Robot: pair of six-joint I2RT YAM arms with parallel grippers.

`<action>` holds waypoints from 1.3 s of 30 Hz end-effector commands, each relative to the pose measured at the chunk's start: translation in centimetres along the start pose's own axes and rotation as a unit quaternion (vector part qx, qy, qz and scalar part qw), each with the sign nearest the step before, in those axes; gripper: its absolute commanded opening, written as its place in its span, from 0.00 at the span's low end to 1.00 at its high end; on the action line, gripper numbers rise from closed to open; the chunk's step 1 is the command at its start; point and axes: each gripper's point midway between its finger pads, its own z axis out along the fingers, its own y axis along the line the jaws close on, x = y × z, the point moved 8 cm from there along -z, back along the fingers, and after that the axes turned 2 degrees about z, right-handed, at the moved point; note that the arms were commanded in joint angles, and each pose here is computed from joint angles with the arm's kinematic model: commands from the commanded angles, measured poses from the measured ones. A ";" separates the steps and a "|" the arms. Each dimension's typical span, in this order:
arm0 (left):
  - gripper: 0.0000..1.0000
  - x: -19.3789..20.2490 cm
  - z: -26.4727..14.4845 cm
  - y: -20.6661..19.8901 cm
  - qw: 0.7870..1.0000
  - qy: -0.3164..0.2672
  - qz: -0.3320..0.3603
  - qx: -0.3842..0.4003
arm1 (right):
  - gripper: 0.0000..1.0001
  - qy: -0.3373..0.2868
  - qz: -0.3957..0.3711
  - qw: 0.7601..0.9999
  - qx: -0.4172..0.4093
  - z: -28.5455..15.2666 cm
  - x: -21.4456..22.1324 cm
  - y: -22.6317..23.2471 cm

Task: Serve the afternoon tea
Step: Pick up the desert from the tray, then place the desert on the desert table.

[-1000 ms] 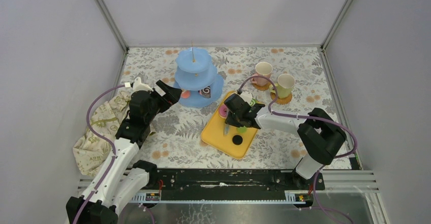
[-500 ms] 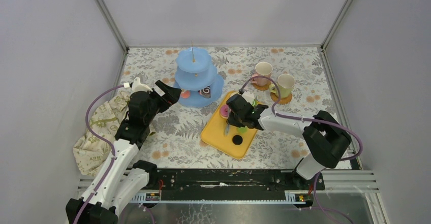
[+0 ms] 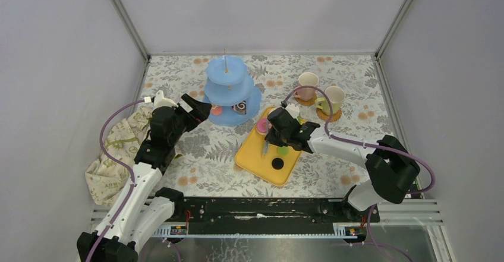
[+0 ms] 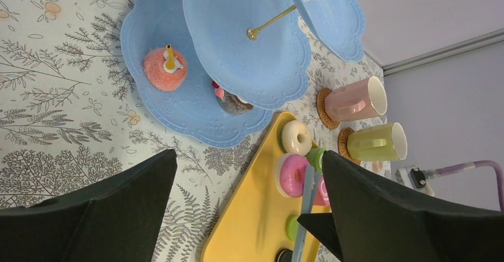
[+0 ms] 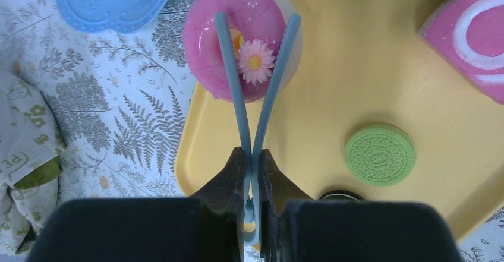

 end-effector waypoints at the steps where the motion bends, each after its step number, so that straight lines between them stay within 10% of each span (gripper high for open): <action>1: 1.00 -0.9 0.0 -0.8 1.000 -0.021 0.007 0.012 | 0.00 -0.020 0.002 0.999 -0.050 -2.4 -1.9 2.1; 39: 1.00 -1.0 0.0 -0.9 1.000 -0.022 0.010 0.013 | 0.02 -0.047 -0.018 0.995 -0.082 0.6 -11.1 12.8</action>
